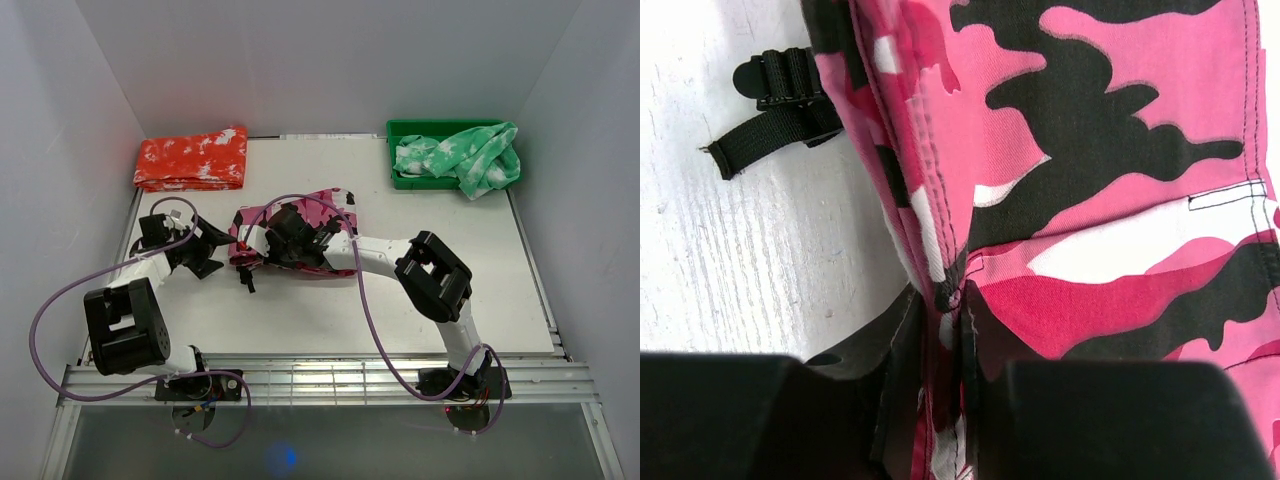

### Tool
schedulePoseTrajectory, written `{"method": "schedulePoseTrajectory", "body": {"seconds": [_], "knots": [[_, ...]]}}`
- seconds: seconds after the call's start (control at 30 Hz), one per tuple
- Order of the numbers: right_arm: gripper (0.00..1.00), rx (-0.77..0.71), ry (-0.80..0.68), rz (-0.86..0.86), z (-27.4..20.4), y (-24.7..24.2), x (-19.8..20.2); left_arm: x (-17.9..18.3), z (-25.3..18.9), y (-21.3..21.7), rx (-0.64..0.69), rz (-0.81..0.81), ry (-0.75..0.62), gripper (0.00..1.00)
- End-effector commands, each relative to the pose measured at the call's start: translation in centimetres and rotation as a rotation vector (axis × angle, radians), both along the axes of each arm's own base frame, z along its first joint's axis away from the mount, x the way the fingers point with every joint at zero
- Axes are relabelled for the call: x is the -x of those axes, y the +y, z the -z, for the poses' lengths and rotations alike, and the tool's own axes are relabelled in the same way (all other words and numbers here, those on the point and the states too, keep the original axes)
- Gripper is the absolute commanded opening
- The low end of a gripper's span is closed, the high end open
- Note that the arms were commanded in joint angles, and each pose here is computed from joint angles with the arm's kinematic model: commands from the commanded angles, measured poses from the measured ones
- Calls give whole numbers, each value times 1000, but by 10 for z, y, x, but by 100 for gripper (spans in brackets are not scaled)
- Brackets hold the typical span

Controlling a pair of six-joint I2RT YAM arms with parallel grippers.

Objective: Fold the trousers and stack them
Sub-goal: Neatly place the folded trousers to the corner

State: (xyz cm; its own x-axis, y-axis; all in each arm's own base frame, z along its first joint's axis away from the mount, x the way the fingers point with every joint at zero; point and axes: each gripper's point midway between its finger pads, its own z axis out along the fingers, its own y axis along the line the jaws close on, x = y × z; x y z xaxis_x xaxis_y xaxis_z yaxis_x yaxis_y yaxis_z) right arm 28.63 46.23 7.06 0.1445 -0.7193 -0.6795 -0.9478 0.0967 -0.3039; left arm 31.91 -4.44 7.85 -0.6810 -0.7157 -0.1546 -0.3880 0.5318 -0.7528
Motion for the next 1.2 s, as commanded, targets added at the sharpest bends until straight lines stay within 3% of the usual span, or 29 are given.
{"method": "schedulePoseTrajectory", "body": {"seconds": [0.0,0.2,0.37,0.53,0.77,0.93,1.17], "knots": [[8,-52,11,-10,-19,10,3,-9,-7,-3,1,-4,-36,98],[8,-49,11,-4,-17,7,2,-7,-12,-11,25,-2,-78,98],[8,-97,22,17,-33,15,-5,10,25,-24,0,15,58,98],[8,-168,83,63,-54,20,-18,11,33,-32,51,28,71,98],[8,-218,156,80,-65,18,-18,6,28,-50,158,44,72,88],[8,-198,186,67,-54,14,-10,-8,21,-57,201,29,40,74],[8,-184,171,89,-47,13,-16,-10,13,-63,263,-6,66,71]]}}
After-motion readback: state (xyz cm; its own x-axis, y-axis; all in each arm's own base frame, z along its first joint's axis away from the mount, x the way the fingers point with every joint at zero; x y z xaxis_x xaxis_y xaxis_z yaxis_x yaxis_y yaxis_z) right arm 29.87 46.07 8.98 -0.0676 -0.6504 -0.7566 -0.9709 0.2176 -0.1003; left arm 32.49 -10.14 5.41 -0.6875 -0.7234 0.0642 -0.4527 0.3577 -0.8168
